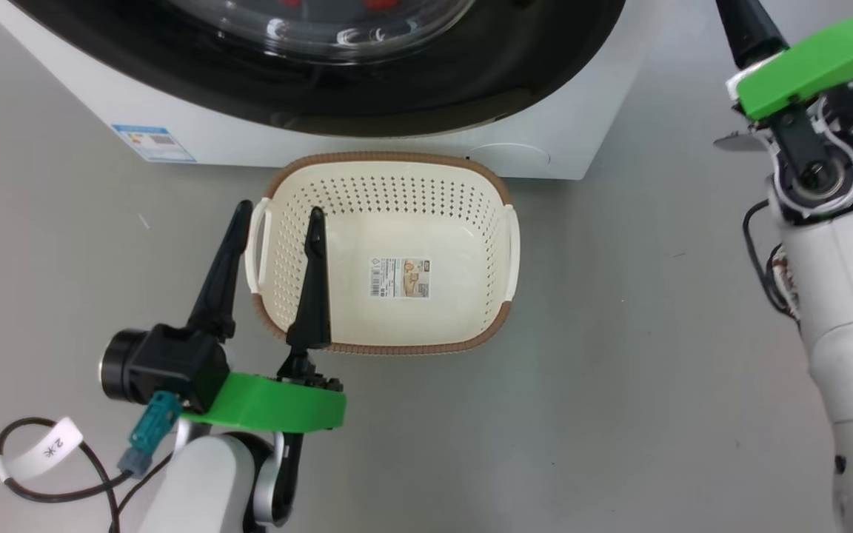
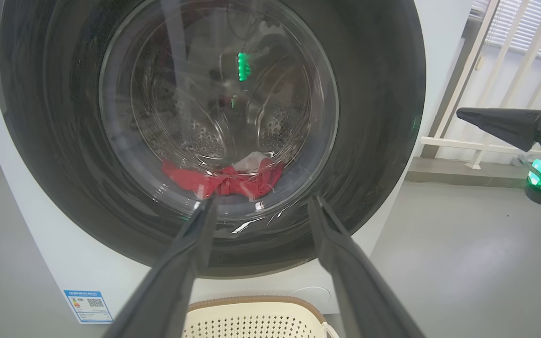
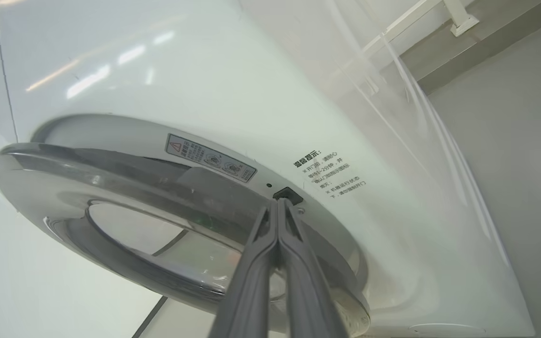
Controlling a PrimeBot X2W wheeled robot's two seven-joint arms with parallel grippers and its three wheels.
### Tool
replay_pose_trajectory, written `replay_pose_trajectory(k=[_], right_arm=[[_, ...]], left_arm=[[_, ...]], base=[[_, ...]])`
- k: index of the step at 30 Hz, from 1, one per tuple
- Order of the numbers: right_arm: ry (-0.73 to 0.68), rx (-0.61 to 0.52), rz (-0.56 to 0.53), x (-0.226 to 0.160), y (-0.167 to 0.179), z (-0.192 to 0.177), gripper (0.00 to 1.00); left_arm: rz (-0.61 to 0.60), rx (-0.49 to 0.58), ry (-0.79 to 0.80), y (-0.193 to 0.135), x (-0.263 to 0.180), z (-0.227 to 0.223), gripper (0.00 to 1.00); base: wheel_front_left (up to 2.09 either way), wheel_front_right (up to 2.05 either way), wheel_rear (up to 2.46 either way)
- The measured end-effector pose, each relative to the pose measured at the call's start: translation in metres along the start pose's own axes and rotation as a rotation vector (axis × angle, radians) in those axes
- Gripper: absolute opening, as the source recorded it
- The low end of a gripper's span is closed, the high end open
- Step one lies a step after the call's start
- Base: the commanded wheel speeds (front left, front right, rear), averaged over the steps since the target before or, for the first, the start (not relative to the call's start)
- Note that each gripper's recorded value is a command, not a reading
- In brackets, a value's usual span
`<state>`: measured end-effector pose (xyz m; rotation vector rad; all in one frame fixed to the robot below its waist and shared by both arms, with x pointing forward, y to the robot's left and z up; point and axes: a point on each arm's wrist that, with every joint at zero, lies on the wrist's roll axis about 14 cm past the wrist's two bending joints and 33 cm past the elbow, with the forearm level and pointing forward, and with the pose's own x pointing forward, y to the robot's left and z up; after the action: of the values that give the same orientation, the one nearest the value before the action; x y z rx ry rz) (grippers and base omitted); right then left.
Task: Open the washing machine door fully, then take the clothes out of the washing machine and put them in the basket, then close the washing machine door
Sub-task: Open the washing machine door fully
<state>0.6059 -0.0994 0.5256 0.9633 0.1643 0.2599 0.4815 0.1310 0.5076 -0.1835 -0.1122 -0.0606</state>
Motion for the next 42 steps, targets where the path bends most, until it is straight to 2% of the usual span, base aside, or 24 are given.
replay_pose_trajectory(k=[7,18,27,34,42], right_arm=[[0.072,0.016,0.037,0.020,0.006,0.005,0.00],[0.198,0.104,0.049,0.044,0.005,-0.014,0.00],[0.272,0.173,0.062,0.055,0.011,-0.025,0.00],[0.314,0.175,0.069,0.060,0.016,-0.031,0.00],[0.376,0.253,0.063,0.063,0.015,-0.037,0.00]], left_arm=[[0.007,0.009,0.004,0.005,0.003,-0.004,1.00],[0.029,0.013,0.032,0.014,0.001,-0.012,1.00],[0.046,0.028,0.037,0.020,-0.004,-0.011,1.00],[0.053,0.037,0.044,0.023,-0.008,-0.010,1.00],[0.061,0.045,0.049,0.026,-0.011,-0.010,1.00]], base=[[0.00,0.00,0.00],[0.00,0.00,0.00],[0.00,0.00,0.00],[0.00,0.00,0.00],[0.00,0.00,0.00]])
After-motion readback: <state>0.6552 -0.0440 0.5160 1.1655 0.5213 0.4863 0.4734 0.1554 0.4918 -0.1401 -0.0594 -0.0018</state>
